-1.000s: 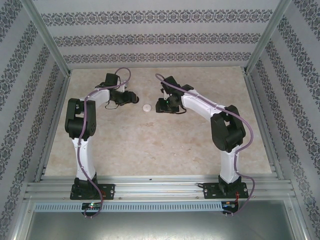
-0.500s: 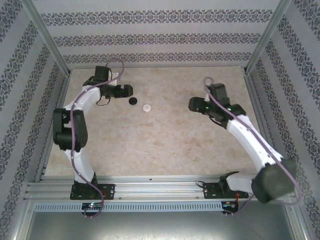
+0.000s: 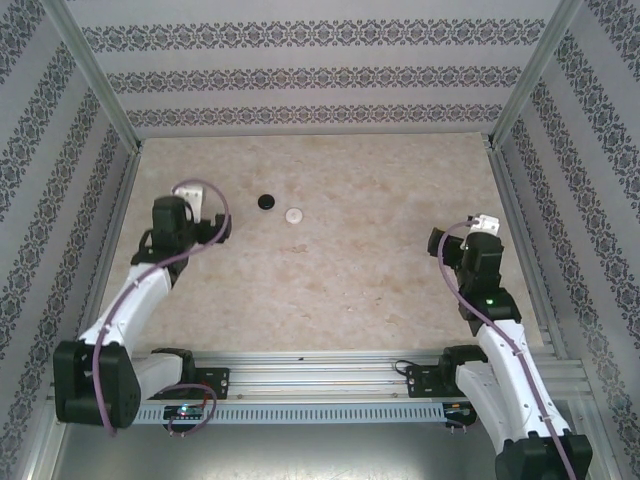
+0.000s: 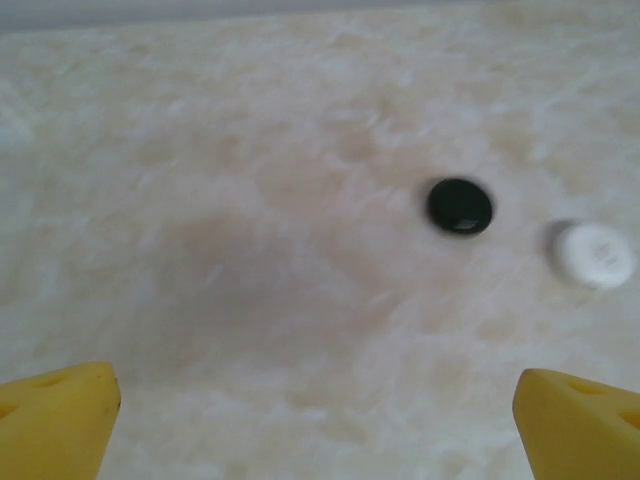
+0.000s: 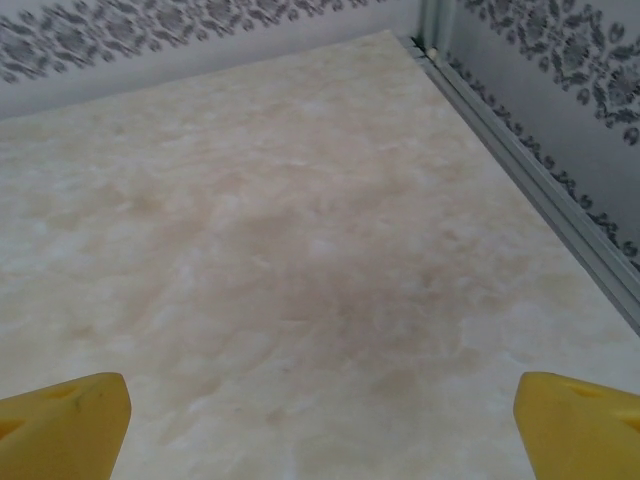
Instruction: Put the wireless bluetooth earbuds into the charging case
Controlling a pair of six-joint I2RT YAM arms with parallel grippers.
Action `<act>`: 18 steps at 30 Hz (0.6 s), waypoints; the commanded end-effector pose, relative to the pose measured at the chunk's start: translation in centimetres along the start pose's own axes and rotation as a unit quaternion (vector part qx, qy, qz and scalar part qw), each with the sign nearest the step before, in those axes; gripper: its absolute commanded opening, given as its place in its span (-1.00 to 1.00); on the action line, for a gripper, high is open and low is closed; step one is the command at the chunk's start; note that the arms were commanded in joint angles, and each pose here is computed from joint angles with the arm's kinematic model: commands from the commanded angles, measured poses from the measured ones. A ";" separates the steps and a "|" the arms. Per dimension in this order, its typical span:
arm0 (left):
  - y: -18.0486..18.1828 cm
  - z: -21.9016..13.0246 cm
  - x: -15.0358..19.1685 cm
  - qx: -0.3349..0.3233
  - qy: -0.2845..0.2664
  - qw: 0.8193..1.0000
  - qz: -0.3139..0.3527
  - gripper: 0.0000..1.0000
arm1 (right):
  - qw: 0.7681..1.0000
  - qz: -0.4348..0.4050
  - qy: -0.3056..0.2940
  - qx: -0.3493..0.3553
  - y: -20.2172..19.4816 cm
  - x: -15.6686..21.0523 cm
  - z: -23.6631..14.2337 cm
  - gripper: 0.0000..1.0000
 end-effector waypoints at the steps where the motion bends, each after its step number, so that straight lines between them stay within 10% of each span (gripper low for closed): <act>1: 2.3 -1.1 0.4 -0.116 -0.070 0.991 -0.004 1.00 | 0.998 -0.015 -0.054 0.003 -0.7 0.4 0.9 0.97; 18: 0.0 2.1 5.3 -0.101 -0.172 0.980 -0.001 1.00 | 0.996 -0.009 -0.072 -0.057 0.0 3.5 6.4 0.96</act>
Point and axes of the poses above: each hand's point on the last joint's axis, 136 mm out from that joint toward the fingers, its own z axis out along the fingers, its own y axis along the line the jaws close on, x = y × z, the point moved 6 cm from there along -z, back along the fingers, and after that the axes turned 14 degrees about z, right-handed, at the moved point
